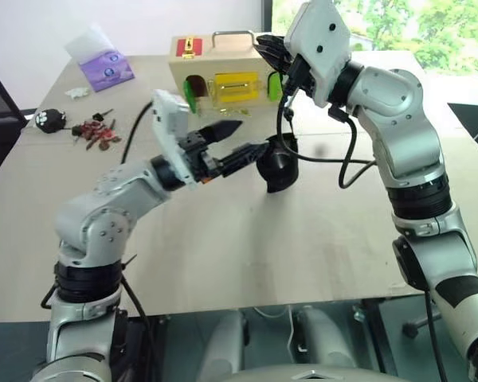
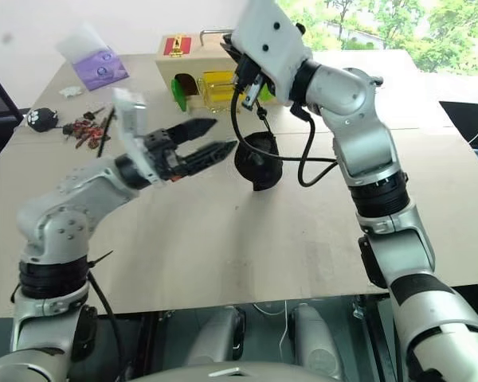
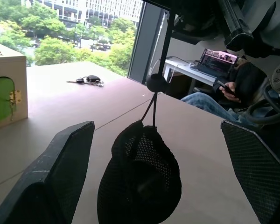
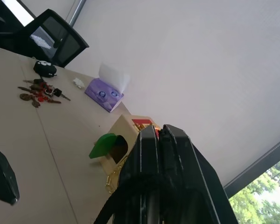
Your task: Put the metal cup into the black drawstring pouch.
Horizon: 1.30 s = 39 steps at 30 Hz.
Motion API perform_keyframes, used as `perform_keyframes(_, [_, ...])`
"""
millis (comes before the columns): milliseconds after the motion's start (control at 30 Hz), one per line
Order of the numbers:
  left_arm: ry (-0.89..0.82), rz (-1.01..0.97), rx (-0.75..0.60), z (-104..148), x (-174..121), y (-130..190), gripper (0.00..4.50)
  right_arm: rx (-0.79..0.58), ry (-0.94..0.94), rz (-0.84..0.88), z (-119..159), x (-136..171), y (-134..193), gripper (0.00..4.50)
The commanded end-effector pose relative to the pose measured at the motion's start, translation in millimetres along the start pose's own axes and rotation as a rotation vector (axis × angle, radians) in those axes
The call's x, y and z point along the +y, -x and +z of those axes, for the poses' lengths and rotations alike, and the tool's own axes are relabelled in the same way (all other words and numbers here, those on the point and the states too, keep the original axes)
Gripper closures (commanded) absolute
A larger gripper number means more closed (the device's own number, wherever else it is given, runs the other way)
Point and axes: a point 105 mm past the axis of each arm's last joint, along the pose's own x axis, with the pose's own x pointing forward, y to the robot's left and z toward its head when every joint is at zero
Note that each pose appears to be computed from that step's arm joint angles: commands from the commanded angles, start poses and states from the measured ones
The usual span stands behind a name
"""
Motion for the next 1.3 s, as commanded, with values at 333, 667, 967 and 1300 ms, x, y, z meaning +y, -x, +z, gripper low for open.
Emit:
perform_keyframes(333, [-0.131,-0.085,-0.095,20,5,-41,0.01,-0.055,0.056,-0.024,24,-4,5,4.50])
perform_keyframes(667, [-0.123,-0.127,-0.158,19,5,-71,2.68,-0.043,0.063,-0.033,24,-4,8,4.50])
perform_keyframes(967, [-0.098,-0.135,-0.089,-7,14,-70,4.30,-0.010,-0.061,-0.208,20,-44,16,4.50])
perform_keyframes(1300, [-0.079,0.023,0.055,-46,49,-33,4.30,0.212,-0.326,-0.766,-55,-160,96,4.50])
